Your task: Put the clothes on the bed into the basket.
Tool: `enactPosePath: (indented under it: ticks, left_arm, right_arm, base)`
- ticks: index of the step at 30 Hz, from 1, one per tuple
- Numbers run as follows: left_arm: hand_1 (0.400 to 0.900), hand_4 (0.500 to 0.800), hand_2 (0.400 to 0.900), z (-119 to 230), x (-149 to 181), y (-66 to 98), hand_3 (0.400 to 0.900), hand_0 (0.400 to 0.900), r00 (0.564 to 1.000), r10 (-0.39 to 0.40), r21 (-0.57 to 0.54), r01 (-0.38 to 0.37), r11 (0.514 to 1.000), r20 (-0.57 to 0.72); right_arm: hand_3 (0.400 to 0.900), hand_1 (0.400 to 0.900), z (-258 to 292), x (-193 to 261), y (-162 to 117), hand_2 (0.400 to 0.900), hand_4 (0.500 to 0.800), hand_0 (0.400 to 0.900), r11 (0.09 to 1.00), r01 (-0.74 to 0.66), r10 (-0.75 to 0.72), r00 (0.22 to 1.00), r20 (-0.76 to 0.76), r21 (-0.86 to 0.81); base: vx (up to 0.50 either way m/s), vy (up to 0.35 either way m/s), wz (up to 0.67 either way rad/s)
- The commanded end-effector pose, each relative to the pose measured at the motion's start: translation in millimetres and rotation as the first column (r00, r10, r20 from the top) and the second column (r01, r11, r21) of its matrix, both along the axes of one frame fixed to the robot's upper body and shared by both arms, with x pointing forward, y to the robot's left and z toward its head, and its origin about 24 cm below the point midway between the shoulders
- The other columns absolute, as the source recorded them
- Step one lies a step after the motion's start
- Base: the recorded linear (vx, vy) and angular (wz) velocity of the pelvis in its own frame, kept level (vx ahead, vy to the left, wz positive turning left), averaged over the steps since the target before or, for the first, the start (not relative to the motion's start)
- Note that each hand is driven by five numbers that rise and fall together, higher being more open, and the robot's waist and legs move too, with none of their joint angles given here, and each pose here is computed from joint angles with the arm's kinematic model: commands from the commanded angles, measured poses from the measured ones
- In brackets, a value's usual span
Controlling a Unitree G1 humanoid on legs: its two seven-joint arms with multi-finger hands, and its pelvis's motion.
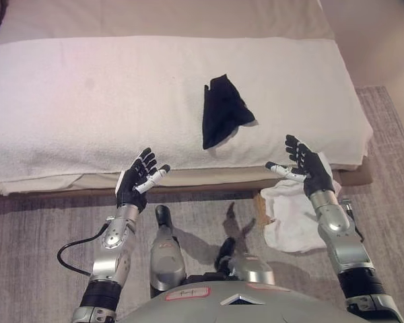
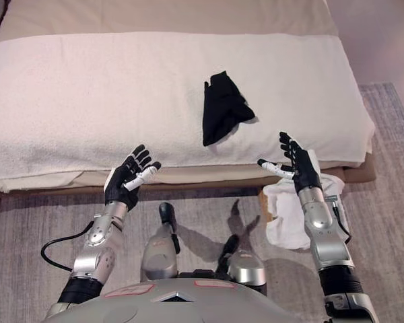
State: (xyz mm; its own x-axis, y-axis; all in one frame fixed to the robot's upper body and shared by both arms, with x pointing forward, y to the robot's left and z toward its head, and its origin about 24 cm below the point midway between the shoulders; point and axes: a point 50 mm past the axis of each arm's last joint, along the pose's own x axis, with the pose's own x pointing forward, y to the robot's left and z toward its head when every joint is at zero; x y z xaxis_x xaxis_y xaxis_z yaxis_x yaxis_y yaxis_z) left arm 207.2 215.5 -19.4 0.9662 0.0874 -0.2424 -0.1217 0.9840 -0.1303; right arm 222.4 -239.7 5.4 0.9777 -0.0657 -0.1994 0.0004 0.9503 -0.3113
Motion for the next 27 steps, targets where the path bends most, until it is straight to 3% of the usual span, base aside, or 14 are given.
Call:
enactPosePath:
  ticks: [1, 4, 14, 19, 27]
  left_arm:
    - [0.9, 0.8, 0.9, 55.0, 24.5, 8.9, 0.9, 0.9, 0.955, -0.005, 0.032, -0.005, 0.999, 0.296]
    - [0.9, 0.8, 0.9, 67.7, 32.1, 10.9, 0.9, 0.9, 0.942, -0.05, 0.078, 0.025, 0.997, 0.331]
    - [0.9, 0.8, 0.9, 81.3, 44.1, 11.5, 0.9, 0.9, 0.931, -0.069, 0.153, 0.014, 0.988, 0.359]
    - [0.9, 0.8, 0.9, 81.8, 44.0, 10.3, 0.9, 0.9, 0.929, -0.059, 0.14, 0.008, 0.99, 0.366]
    - [0.9, 0.8, 0.9, 93.9, 55.8, 10.8, 0.9, 0.9, 0.904, -0.006, 0.132, -0.055, 0.99, 0.426]
  right_arm:
    - [0.9, 0.9, 51.4, 29.9, 2.4, 0.9, 0.8, 0.9, 0.999, -0.032, 0.033, 0.96, 0.278, -0.01]
    - [0.9, 0.9, 48.5, 33.3, 12.9, 0.9, 0.8, 0.9, 0.998, -0.06, 0.05, 0.96, 0.274, 0.027]
    - [0.9, 0.9, 43.5, 44.2, 41.3, 0.9, 0.8, 0.9, 0.991, -0.133, 0.123, 0.959, 0.254, 0.023]
    - [0.9, 0.9, 54.0, 52.9, 39.3, 0.9, 0.8, 0.9, 0.993, -0.111, 0.115, 0.951, 0.288, -0.033]
    - [0.9, 0.9, 64.3, 60.0, 9.9, 0.9, 0.8, 0.9, 0.961, 0.057, 0.026, 0.956, 0.293, -0.271]
  base:
    - [0.364, 0.288, 0.03]
    - [0.318, 0.307, 0.08]
    - [0.291, 0.379, 0.13]
    - [0.148, -0.015, -0.02]
    - [0.122, -0.2, 0.26]
